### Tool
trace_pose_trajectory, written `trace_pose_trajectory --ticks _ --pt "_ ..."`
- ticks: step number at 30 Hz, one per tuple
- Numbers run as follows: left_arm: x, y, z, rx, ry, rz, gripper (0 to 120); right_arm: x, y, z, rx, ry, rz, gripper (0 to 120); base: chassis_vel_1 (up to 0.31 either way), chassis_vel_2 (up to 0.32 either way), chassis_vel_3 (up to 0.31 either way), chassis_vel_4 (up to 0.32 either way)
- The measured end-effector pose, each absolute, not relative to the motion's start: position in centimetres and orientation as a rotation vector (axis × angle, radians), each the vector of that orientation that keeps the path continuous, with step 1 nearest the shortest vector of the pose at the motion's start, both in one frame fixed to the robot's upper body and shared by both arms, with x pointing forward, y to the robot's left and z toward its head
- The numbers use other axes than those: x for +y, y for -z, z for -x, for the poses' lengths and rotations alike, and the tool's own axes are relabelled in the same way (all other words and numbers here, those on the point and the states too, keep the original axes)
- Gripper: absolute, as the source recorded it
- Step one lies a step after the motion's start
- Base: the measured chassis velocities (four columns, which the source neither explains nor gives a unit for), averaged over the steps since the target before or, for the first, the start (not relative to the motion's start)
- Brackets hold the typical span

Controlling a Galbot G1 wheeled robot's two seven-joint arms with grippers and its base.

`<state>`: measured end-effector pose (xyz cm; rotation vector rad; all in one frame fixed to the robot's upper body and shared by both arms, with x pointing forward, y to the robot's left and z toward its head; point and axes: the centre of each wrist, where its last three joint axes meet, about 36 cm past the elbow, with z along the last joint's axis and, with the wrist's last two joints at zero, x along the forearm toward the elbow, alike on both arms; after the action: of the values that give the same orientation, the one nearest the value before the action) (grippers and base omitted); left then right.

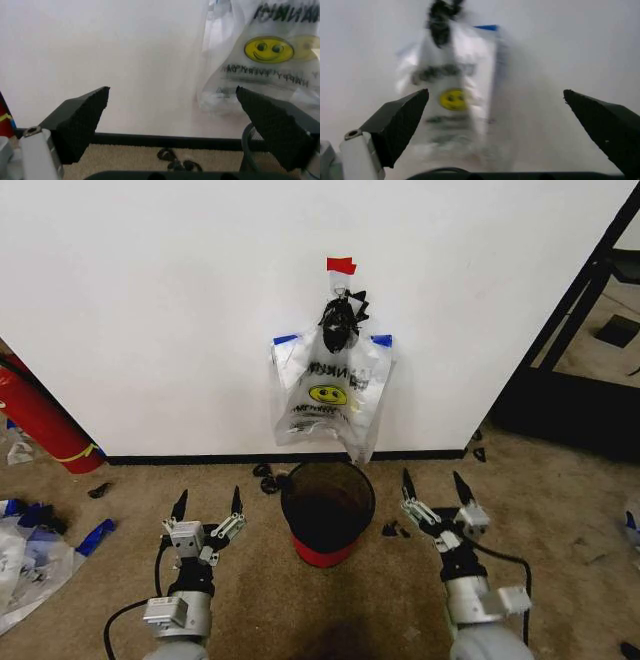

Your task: Pick up the garbage bag from the wall and place it over the trash bin.

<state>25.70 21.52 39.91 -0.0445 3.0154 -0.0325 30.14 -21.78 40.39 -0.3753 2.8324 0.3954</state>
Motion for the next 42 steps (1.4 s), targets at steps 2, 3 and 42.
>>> trace_pose_trajectory --ticks 2,3,42 --pt "21.5 -39.7 -25.7 3.017 0.021 0.042 100 -21.8 -40.4 -31.4 2.802 -0.449 0.467 100 0.0 0.0 0.0 0.0" --pt "21.5 -39.6 -25.7 3.017 0.018 0.042 100 -21.6 -40.5 -32.4 2.778 -0.497 0.533 100 0.0 0.0 0.0 0.0" --pt "21.9 -39.0 -26.7 3.041 0.013 0.027 100 -14.2 -48.3 -56.1 2.524 -1.087 0.882 100 0.0 0.0 0.0 0.0"
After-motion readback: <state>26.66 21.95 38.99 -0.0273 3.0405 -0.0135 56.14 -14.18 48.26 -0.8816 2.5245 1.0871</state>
